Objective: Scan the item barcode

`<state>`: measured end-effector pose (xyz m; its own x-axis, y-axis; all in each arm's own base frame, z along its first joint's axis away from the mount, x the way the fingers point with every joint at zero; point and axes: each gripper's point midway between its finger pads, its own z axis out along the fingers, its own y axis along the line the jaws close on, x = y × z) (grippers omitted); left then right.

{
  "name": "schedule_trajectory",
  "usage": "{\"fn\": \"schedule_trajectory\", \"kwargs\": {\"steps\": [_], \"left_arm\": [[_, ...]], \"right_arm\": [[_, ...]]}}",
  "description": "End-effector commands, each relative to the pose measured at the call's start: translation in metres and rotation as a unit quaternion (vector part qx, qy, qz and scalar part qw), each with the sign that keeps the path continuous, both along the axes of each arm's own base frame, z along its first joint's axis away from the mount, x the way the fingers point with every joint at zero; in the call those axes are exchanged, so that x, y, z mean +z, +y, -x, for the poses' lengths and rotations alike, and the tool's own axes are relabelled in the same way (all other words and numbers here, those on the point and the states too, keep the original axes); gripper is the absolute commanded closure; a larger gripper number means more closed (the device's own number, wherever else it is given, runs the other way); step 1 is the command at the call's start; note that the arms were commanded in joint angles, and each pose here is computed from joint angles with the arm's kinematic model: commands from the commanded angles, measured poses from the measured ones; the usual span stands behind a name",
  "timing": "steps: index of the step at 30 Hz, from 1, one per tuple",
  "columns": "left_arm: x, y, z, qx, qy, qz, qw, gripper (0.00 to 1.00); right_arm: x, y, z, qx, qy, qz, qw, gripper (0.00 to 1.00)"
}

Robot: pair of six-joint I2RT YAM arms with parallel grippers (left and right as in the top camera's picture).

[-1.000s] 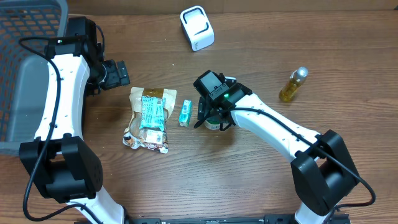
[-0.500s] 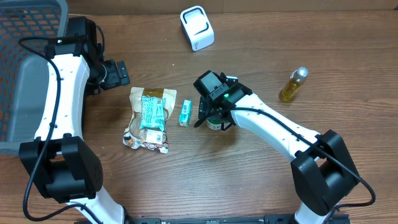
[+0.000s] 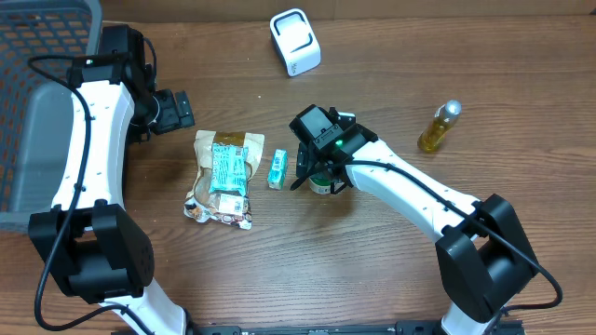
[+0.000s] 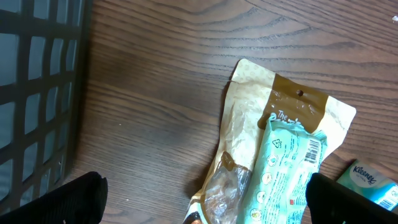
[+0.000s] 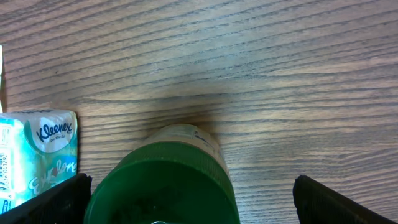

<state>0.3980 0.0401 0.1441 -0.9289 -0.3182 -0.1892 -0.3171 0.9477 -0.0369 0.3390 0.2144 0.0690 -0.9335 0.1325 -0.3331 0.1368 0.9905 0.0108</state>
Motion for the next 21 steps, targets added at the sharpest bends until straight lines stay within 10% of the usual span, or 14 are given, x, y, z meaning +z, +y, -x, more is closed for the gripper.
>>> {"fn": "schedule_trajectory", "kwargs": {"steps": [1, 21], "left_arm": [[0.0010, -0.0039, 0.0006, -0.011, -0.001, 0.002, 1.000, 0.00], [0.0010, -0.0039, 0.0006, -0.011, -0.001, 0.002, 1.000, 0.00]], "right_arm": [[-0.0003, 0.0002, 0.0004, -0.001, -0.003, 0.000, 1.000, 0.00], [-0.0023, 0.0078, 0.0054, 0.006, 0.013, -0.020, 1.000, 0.20]]}}
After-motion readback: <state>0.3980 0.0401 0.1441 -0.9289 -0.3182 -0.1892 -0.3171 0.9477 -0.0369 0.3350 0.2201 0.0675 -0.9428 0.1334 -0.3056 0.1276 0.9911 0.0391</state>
